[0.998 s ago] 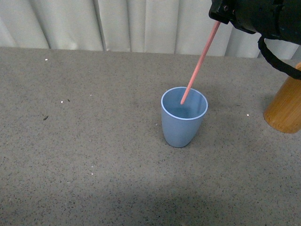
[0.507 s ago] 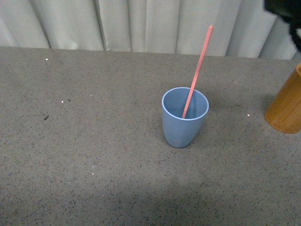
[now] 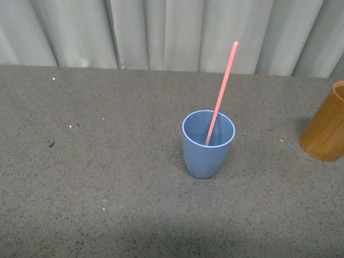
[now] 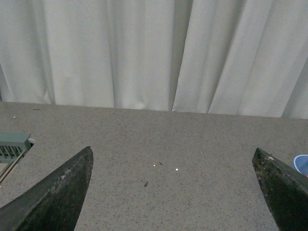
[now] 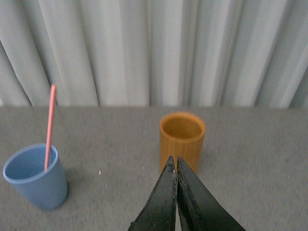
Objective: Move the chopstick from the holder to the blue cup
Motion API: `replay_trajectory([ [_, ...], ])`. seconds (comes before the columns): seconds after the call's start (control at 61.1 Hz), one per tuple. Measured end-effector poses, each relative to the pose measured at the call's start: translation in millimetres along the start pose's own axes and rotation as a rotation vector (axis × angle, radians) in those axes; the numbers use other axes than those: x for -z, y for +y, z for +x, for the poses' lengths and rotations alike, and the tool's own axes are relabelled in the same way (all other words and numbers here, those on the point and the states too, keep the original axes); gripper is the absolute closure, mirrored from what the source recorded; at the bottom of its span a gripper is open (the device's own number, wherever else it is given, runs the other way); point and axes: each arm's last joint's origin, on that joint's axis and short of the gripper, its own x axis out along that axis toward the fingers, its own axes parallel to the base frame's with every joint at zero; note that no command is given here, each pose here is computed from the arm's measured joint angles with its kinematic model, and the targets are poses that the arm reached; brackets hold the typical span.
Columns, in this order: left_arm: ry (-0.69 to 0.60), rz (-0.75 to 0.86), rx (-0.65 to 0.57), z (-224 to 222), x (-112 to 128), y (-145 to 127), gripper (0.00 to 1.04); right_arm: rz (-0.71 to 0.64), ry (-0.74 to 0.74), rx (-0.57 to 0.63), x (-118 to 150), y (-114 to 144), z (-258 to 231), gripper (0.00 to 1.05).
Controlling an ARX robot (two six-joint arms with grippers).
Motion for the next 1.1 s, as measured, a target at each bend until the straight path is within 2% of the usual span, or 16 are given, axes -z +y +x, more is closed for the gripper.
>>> replay_trajectory([
  [0.065,0.001,0.0,0.0,0.0,0.1,0.0,0.07,-0.001,-0.07,0.0,-5.2,0.0,-4.8,1.04],
  [0.295,0.0,0.0,0.002,0.0,0.0,0.0,0.07,-0.003,-0.071,0.001,-5.2,0.0,-5.2,1.03],
  [0.491,0.0,0.0,0.002,0.0,0.0,0.0,0.07,-0.003,-0.071,0.001,-5.2,-0.1,-5.2,0.69],
  [0.524,0.0,0.0,0.002,0.0,0.0,0.0,0.07,-0.003,-0.071,0.001,-5.2,-0.1,-5.2,0.58],
  [0.622,0.0,0.0,0.002,0.0,0.0,0.0,0.07,-0.003,-0.071,0.001,-5.2,-0.1,-5.2,0.42],
  [0.785,0.0,0.0,0.002,0.0,0.0,0.0,0.07,-0.002,-0.071,0.001,-5.2,-0.1,-5.2,0.08],
  [0.851,0.0,0.0,0.002,0.0,0.0,0.0,0.07,-0.002,-0.071,0.001,-5.2,-0.1,-5.2,0.1],
  [1.096,0.0,0.0,0.002,0.0,0.0,0.0,0.07,-0.002,-0.071,0.001,-5.2,-0.1,-5.2,0.09],
])
